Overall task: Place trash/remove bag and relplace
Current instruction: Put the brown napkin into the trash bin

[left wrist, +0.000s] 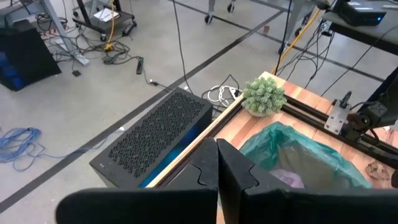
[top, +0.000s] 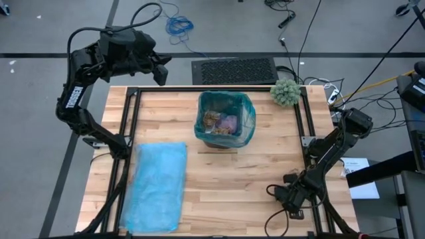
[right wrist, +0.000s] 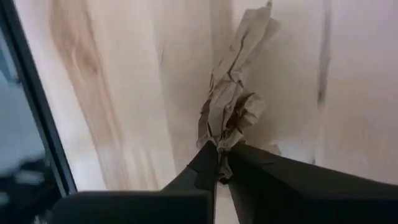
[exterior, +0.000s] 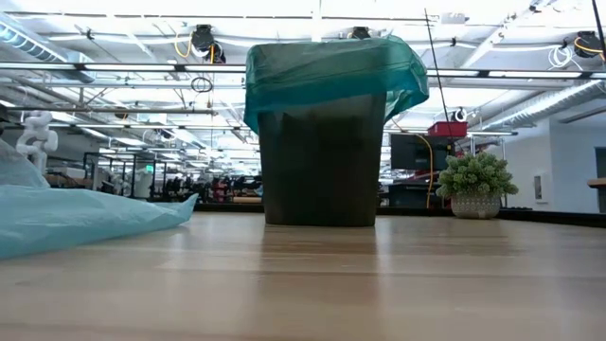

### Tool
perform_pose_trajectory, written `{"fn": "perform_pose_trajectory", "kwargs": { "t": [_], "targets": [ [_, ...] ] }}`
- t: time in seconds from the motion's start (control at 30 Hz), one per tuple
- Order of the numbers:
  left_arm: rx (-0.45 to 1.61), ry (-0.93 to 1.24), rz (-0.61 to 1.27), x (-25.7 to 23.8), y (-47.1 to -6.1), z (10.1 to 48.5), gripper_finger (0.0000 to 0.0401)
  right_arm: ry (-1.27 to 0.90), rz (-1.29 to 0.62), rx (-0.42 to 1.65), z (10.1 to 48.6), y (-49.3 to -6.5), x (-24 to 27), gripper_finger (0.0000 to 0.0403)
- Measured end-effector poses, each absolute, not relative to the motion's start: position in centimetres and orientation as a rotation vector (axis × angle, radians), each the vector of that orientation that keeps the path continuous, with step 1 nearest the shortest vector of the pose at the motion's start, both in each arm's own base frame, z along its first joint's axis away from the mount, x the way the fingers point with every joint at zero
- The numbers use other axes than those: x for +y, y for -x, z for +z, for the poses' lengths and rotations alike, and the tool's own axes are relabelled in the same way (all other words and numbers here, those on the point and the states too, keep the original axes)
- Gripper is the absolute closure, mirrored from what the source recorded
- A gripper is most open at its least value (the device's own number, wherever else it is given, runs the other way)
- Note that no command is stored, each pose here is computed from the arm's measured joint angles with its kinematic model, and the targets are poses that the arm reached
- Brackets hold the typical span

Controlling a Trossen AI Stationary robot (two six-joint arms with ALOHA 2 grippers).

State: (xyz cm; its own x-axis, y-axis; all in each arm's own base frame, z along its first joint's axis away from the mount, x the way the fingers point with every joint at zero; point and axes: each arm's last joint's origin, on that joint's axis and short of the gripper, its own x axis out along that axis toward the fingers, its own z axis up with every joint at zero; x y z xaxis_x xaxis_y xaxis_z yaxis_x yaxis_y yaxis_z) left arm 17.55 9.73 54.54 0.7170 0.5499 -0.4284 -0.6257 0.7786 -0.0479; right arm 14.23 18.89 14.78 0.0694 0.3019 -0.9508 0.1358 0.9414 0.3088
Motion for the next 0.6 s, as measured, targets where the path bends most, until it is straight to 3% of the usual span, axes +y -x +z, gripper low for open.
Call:
{"fn": "perform_pose_trajectory", "kwargs": {
  "t": [0.27,0.6],
  "targets": [
    [0.378,0.288,0.673,9.7,-17.6,54.5,0.0401,-0.573,0.013,1.338,16.7,-16.2,19.9,0.0400],
    [0.395,0.256,0.548,9.5,-17.7,54.6,0.0401,-0.662,-0.246,0.964,25.1,-22.1,18.5,0.0402]
  ]
}}
